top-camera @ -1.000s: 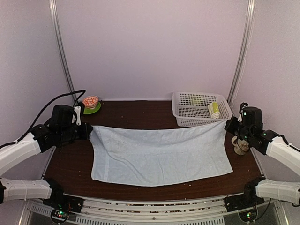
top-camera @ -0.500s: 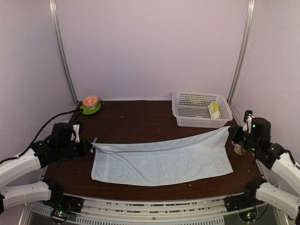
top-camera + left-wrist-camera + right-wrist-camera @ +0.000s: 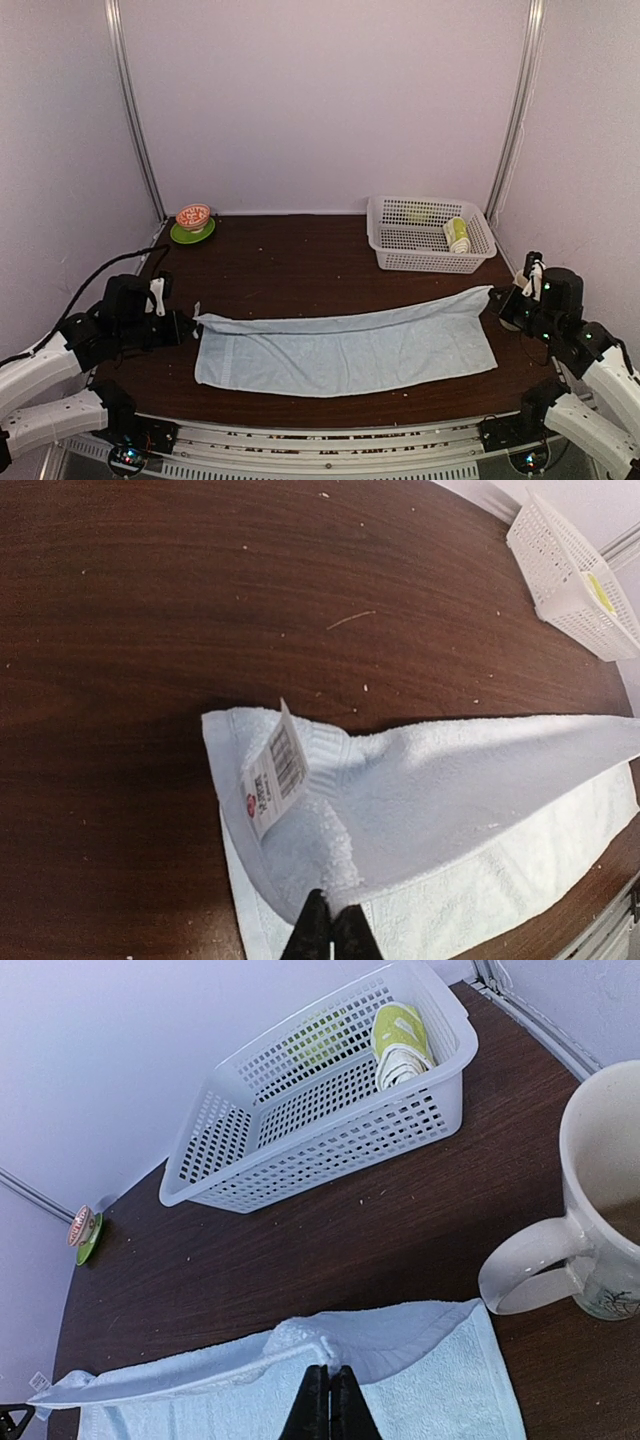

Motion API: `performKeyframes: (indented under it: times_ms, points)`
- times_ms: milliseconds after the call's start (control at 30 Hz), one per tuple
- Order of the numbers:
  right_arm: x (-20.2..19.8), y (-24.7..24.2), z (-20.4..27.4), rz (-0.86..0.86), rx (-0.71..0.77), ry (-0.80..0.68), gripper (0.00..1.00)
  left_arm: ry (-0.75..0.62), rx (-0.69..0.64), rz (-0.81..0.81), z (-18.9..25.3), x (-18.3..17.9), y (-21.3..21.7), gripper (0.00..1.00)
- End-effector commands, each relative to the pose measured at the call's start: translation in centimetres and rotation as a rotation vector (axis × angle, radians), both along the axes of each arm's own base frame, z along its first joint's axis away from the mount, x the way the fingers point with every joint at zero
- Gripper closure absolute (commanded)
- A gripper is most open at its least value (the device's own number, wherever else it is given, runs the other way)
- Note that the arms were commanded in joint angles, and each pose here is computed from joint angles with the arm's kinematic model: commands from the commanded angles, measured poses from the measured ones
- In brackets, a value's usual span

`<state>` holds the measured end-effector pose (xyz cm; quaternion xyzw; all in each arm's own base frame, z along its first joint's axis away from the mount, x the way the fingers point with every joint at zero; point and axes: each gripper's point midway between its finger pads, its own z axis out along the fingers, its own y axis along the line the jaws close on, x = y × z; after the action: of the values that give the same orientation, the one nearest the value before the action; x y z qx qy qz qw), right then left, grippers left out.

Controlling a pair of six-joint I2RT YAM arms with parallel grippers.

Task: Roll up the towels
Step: Fold the towel at the center of the board.

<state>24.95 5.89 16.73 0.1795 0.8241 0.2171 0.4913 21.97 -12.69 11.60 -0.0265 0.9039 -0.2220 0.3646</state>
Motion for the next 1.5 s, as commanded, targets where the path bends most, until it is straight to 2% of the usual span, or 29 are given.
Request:
performKeyframes:
  times_ms: [0, 167, 733, 1067, 1467]
  points:
    - [-0.9, -0.5, -0.9, -0.017, 0.007, 0.034, 1.00, 0.036, -0.017, -0.004, -0.8, -1.0, -0.2, 1.00]
    - [-1.5, -0.7, -1.2, -0.022, 0.015, 0.044, 1.00, 0.057, 0.006, -0.018, -1.0, -1.5, -0.4, 1.00]
    - [-3.7, 0.0, -2.0, 0.015, 0.081, 0.075, 1.00, 0.079, -0.051, -0.011, 0.2, -3.3, -0.4, 1.00]
    - [-4.5, -0.4, -1.9, -0.015, 0.125, 0.065, 1.00, 0.114, -0.060, -0.036, -0.1, -4.2, -0.9, 1.00]
    - [-6.0, -1.4, -2.7, -0.071, 0.144, 0.119, 1.00, 0.155, -0.086, -0.057, -0.2, -5.2, -1.4, 1.00]
